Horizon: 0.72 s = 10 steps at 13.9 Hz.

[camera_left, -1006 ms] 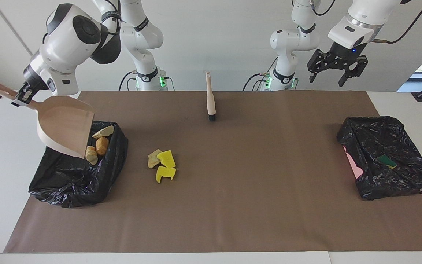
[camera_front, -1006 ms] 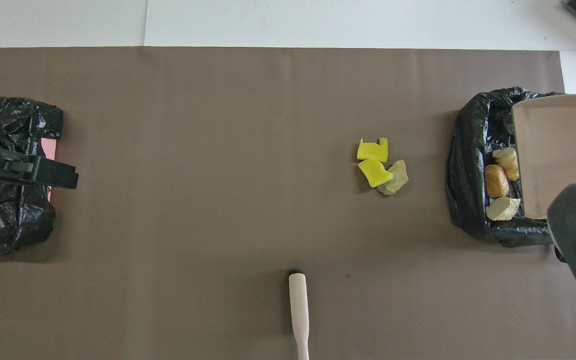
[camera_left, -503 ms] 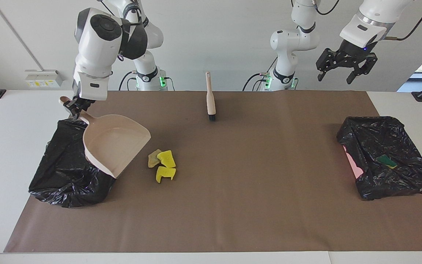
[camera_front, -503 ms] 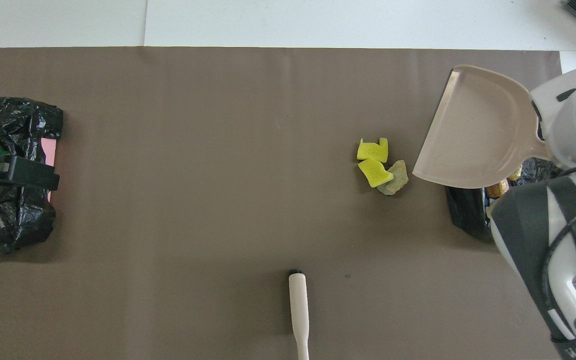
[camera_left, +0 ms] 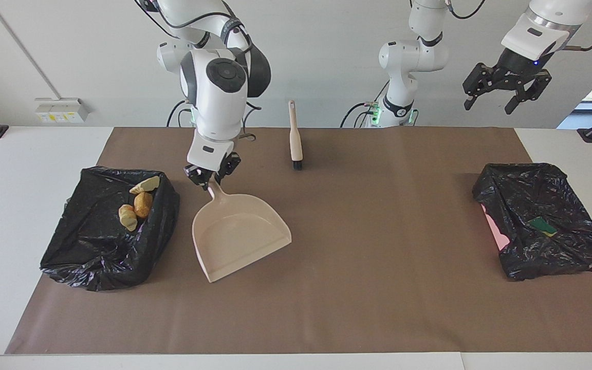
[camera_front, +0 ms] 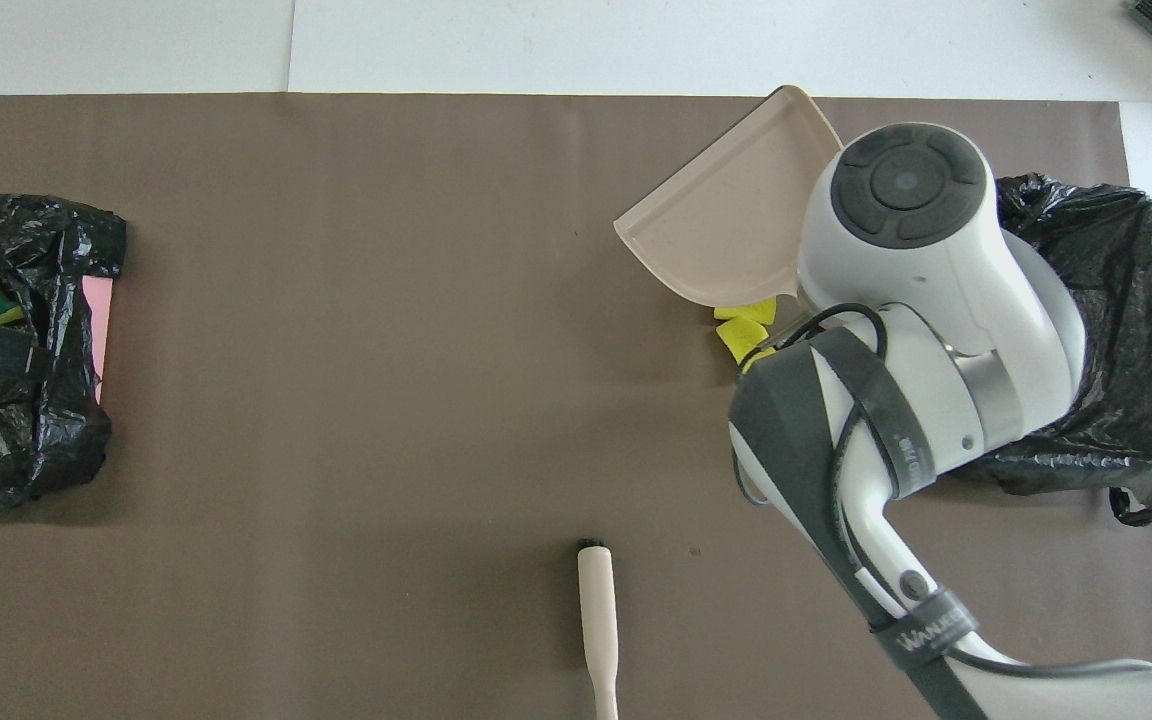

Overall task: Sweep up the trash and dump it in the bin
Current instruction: 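Move the empty dustpan back toward the table center with the right gripper, then set the dustpan down at the center and open the right gripper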

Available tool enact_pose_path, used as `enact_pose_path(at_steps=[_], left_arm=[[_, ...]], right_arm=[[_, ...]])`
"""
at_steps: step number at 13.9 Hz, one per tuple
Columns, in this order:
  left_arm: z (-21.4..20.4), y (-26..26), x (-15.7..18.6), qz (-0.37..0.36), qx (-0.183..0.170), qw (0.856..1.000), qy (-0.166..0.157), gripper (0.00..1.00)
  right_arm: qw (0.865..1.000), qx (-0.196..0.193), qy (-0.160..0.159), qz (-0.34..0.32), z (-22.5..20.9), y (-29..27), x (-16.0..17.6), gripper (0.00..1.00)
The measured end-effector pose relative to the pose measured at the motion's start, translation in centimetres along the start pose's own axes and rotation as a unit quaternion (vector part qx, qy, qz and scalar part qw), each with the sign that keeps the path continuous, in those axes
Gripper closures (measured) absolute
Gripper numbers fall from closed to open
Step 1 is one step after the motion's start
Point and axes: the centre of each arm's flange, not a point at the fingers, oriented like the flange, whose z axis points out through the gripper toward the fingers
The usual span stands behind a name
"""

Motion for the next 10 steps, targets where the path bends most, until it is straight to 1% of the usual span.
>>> enact_pose_path(at_steps=[1,3,4,6,8,10], left_arm=[[0.0,0.3,0.0,0.003,0.003,1.0,-0.001,0.0],[0.1,0.4,0.0,0.005,0.007,1.0,-0.002,0.0],[0.0,0.3,0.0,0.003,0.008,1.0,-0.002,0.0],[0.0,-0.1,0.0,0.0,0.008,1.0,-0.002,0.0],[0.0,-0.1,-0.1,0.0,0.008,1.0,-0.002,0.0],[-0.4,0.1,-0.3,0.001,0.009,1.0,0.002,0.0]], right_arm=[[0.999,0.015,-0.003,0.04,0.8,-1.8,1.4,0.68],[0.993,0.045,-0.01,0.11,2.1,-5.3,3.9,0.68],[0.989,0.06,-0.012,0.135,2.6,-6.8,5.1,0.68],[0.979,0.094,-0.004,0.181,3.7,-10.4,7.6,0.68],[0.972,0.118,0.0,0.206,5.2,-13.1,9.2,0.68],[0.965,0.148,-0.018,0.216,6.5,-14.2,9.7,0.68]])
